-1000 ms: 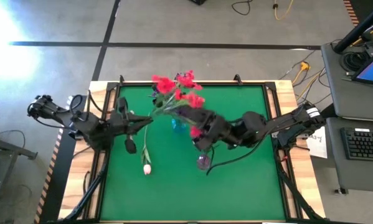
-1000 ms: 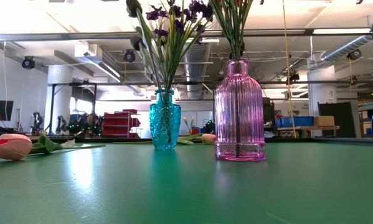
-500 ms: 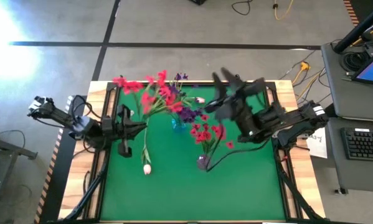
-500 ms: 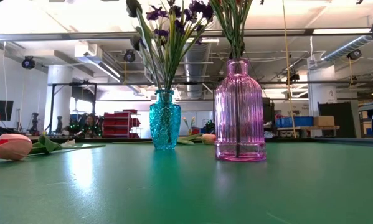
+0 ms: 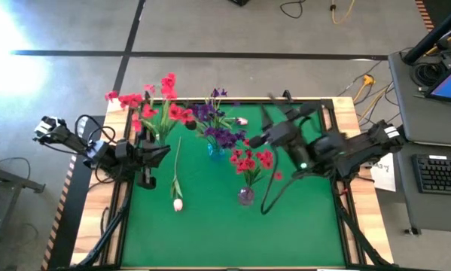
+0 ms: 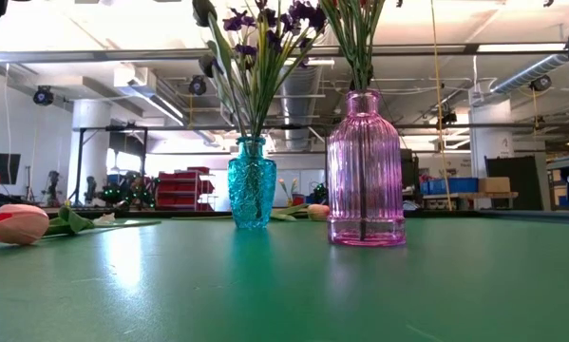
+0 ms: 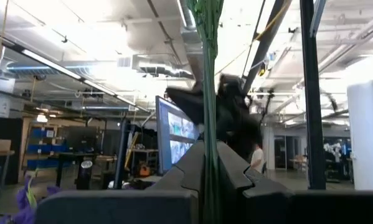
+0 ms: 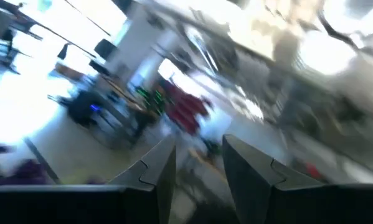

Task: Sort flowers into vase by color
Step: Put the pink flowers into the purple vase

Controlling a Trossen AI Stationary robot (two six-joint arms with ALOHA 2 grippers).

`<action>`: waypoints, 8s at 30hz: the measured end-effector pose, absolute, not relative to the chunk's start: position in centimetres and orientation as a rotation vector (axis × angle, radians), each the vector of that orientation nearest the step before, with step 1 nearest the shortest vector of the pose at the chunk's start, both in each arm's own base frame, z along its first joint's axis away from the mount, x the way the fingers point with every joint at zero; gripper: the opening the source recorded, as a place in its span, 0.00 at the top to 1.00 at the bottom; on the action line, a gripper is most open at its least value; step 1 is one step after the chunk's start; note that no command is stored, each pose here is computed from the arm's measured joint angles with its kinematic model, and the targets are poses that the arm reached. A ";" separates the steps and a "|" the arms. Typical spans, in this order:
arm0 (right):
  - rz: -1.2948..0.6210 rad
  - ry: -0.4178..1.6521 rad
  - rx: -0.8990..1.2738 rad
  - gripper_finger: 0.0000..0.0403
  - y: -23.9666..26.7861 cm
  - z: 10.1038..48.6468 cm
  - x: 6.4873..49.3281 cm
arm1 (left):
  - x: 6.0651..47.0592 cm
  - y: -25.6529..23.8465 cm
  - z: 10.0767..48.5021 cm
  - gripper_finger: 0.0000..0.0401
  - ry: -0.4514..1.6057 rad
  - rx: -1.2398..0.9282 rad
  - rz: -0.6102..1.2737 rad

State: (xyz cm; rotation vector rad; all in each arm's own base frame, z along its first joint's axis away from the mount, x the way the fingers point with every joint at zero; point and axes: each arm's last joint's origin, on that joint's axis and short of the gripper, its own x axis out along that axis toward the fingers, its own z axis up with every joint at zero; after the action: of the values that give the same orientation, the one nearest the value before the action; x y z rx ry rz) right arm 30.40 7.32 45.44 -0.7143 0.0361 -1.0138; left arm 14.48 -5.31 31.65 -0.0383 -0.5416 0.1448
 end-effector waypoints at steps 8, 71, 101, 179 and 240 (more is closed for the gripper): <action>-0.304 -0.250 -0.692 0.70 9.1 41.4 32.9 | 14.6 -5.4 31.5 1.00 -0.537 -0.041 0.139; -0.053 -0.245 -0.078 0.62 7.9 42.2 34.0 | 29.7 -10.5 32.4 1.00 -0.449 0.043 0.165; 0.095 -0.120 -0.011 0.96 6.8 45.2 27.6 | 23.3 -8.8 35.6 0.30 -0.137 0.037 0.172; -0.224 0.047 -0.062 0.96 13.5 27.7 25.3 | 21.0 -8.1 32.4 0.29 0.218 -0.010 0.218; -0.204 0.169 0.045 0.44 13.8 26.2 25.2 | 19.7 -7.6 30.1 0.29 0.420 -0.142 0.253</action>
State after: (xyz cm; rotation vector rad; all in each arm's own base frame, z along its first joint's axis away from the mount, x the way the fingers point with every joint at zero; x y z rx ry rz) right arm 25.20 13.84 26.17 0.0449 0.1689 -0.2035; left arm 19.73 -7.57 30.12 -0.1415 0.4202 0.2530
